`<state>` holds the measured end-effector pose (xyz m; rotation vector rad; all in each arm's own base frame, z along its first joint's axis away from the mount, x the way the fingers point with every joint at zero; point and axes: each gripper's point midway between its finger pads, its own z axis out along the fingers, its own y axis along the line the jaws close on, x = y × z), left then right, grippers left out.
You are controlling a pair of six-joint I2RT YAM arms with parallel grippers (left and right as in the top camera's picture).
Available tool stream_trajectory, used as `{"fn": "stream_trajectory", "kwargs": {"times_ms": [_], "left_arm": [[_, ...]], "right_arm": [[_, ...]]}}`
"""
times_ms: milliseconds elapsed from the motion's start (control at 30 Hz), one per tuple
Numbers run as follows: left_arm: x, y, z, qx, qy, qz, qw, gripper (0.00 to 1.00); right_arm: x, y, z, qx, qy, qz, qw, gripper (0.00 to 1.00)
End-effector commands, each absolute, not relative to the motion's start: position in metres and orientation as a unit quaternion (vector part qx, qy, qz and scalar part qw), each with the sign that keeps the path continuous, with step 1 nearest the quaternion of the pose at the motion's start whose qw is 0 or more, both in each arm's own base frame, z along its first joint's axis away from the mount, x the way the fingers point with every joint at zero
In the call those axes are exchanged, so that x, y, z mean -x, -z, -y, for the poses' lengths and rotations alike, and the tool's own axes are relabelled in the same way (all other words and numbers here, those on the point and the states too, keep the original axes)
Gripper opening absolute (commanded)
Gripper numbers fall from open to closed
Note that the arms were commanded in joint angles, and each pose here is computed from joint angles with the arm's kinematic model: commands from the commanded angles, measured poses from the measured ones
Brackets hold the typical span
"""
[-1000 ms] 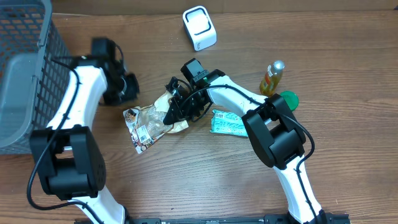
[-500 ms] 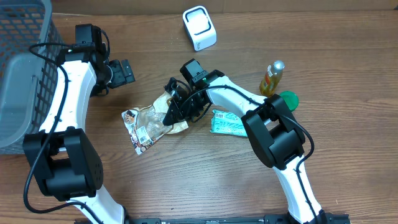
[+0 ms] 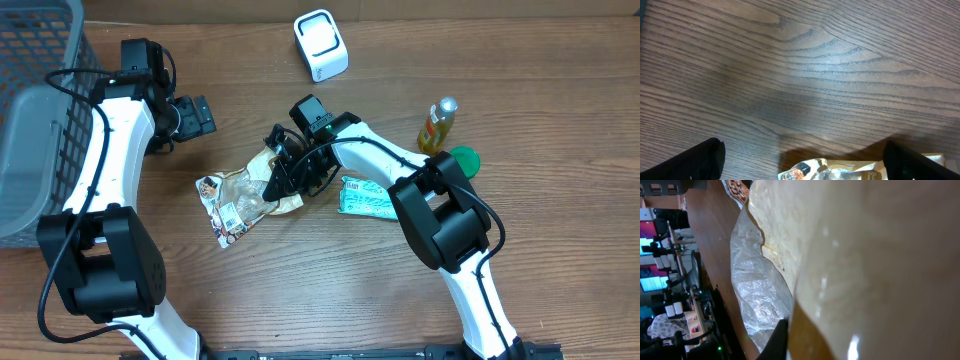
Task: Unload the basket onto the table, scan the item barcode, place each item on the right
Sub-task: 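Release the bag with the left gripper and raise it toward the scanner with the right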
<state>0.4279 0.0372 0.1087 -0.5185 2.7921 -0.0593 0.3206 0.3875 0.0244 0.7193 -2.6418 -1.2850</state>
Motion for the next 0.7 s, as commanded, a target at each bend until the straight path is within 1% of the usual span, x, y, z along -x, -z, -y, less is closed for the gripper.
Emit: {"fn": "stream_trajectory", "kwargs": {"times_ms": [0,667], "left_arm": [[-0.4317,-0.1136,-0.0397,0.175,0.014,-0.972,0.159,1.00],[-0.4317,-0.1138,-0.0397,0.175,0.014,-0.972,0.159,0.99]], "right_arm": [[-0.3171,-0.0147,-0.3880,-0.242,0.417,0.874,0.065,0.04],[-0.3160,-0.0144,-0.3872,-0.240,0.416,0.874,0.068,0.04]]}}
